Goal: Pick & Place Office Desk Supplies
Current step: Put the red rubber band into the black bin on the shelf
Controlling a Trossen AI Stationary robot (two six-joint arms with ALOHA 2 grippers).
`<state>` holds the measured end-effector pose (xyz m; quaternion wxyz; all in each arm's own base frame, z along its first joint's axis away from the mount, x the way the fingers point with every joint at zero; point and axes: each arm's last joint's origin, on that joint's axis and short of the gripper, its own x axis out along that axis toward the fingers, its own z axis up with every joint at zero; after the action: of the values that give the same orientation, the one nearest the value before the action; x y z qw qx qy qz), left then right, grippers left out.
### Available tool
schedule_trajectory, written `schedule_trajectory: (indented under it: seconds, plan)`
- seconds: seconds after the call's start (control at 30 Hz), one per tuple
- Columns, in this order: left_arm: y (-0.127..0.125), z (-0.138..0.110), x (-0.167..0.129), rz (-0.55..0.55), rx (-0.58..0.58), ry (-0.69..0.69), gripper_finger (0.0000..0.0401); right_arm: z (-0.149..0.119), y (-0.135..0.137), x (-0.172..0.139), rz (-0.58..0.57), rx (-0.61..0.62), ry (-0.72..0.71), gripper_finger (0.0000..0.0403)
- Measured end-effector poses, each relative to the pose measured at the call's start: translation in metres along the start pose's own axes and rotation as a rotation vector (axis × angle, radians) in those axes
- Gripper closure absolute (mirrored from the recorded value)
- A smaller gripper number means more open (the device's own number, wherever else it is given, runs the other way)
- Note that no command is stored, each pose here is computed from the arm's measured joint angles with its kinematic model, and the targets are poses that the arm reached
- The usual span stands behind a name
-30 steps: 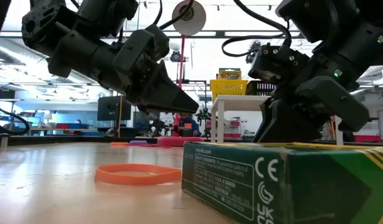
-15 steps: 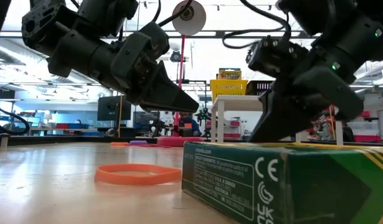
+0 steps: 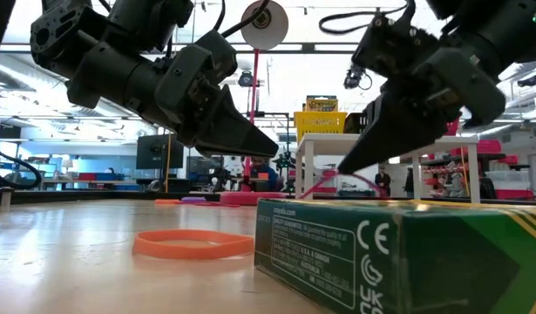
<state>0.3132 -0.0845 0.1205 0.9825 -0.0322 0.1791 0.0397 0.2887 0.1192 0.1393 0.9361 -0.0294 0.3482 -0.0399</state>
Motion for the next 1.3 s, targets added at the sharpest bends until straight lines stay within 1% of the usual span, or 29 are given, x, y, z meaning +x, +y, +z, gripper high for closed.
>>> schedule_trajectory:
  seconds: [0.2,0.43,0.6,0.73,0.83,0.9,1.07,1.17,1.23,1.3]
  plan:
    - [0.000,0.000,0.000,0.000,0.000,0.000,0.0338,0.009,-0.001,-0.019,-0.017,-0.005,-0.029,0.0402]
    - [0.000,0.000,0.000,0.000,0.000,0.000,0.0338,0.022,-0.012,-0.043,-0.056,-0.001,-0.076,0.0402]
    - [0.000,0.000,0.000,0.000,0.000,-0.001,0.0338,0.036,-0.029,-0.069,-0.067,0.049,-0.132,0.0403]
    - [0.000,0.000,0.000,0.000,0.000,-0.001,0.0338,0.044,-0.050,-0.095,-0.125,0.081,-0.168,0.0403]
    - [0.000,0.000,0.000,0.000,0.000,-0.001,0.0338,0.052,-0.074,-0.114,-0.190,0.096,-0.185,0.0403]
    - [0.000,0.000,0.000,0.000,0.000,-0.001,0.0338,0.062,-0.092,-0.129,-0.244,0.118,-0.193,0.0403]
    - [0.000,0.000,0.000,0.000,0.000,-0.001,0.0338,0.094,-0.138,-0.168,-0.470,0.102,-0.208,0.0403]
    - [0.000,0.000,0.000,0.000,0.000,-0.002,0.0338,0.114,-0.165,-0.192,-0.586,0.103,-0.216,0.0403]
    - [0.000,0.000,0.000,0.000,0.000,-0.001,0.0338,0.123,-0.183,-0.205,-0.657,0.111,-0.224,0.0403]
    - [0.000,0.000,0.000,0.000,0.000,-0.001,0.0338,0.126,-0.199,-0.213,-0.714,0.126,-0.223,0.0403]
